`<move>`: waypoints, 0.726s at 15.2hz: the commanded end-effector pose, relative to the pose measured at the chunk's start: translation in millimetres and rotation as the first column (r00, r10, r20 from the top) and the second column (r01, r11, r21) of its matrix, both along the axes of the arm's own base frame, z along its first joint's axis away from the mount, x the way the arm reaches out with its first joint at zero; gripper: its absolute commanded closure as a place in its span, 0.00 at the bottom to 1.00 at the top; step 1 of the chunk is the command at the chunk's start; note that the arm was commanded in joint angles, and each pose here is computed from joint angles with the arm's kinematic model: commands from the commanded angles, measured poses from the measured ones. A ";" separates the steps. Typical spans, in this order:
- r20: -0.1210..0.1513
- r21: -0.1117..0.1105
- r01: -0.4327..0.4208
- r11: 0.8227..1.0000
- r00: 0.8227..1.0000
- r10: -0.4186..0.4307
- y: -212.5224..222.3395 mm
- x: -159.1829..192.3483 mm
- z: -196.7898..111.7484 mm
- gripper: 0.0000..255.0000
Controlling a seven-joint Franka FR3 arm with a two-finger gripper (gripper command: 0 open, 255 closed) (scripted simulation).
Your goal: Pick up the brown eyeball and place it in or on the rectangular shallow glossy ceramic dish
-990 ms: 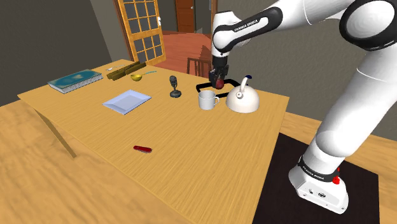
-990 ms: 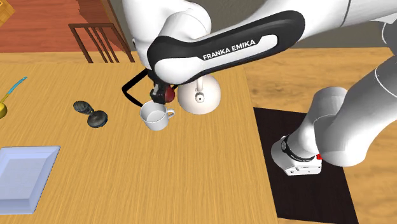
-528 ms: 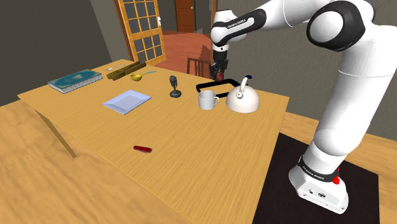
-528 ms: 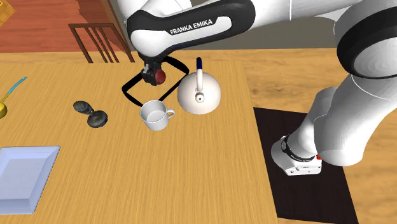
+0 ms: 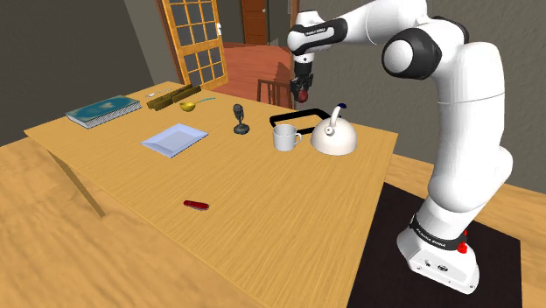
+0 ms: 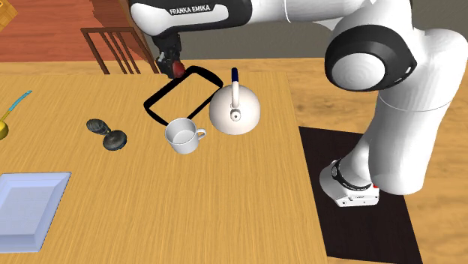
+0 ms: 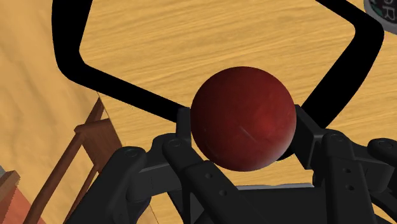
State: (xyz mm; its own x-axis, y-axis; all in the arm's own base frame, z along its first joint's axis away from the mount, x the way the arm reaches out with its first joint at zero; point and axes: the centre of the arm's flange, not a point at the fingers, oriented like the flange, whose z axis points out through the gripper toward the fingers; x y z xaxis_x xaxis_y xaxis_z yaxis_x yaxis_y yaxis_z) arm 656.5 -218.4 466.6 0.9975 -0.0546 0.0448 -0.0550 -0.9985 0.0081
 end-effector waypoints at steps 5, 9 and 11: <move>0.000 0.000 -0.001 1.000 1.000 0.001 -26.5 15.8 -13.5 1.00; 0.000 0.000 -0.001 1.000 1.000 0.001 -26.5 15.9 -34.6 1.00; 0.000 0.000 -0.001 1.000 1.000 0.001 -26.5 15.9 -45.2 1.00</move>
State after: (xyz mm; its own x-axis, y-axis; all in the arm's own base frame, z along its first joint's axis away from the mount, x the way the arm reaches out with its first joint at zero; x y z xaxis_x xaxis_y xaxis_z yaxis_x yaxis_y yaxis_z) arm 673.1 -243.8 425.6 0.9976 -0.0534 0.0446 -0.0539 -0.9985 0.0084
